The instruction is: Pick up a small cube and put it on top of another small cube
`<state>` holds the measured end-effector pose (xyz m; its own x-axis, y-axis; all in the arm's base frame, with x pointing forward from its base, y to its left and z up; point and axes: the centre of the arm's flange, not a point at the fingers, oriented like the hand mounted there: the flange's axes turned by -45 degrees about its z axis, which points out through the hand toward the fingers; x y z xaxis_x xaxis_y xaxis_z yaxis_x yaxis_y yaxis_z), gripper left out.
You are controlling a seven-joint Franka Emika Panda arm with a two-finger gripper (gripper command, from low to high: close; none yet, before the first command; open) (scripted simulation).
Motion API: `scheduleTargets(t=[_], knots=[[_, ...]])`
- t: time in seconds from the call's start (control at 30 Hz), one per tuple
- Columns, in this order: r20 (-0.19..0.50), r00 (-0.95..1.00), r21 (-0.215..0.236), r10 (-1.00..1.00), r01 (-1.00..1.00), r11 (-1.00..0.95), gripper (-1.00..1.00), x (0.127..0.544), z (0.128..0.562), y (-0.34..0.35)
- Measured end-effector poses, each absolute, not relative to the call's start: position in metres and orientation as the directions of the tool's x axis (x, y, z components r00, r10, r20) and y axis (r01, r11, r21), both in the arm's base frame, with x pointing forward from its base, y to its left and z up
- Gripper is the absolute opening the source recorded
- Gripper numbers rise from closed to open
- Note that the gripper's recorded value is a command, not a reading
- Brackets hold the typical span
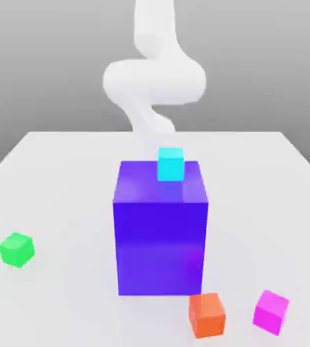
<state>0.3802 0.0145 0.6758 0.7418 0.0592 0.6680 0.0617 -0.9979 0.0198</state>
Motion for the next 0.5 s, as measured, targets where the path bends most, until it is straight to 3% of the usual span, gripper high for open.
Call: scheduleTargets(t=[0.27,0.5], knots=[[0.482,0.818,0.084,0.313,0.313,-0.946,0.0,0.46,0.544,0.075],[0.303,0.793,0.092,0.528,0.527,-0.845,0.0,0.486,0.416,0.133]])
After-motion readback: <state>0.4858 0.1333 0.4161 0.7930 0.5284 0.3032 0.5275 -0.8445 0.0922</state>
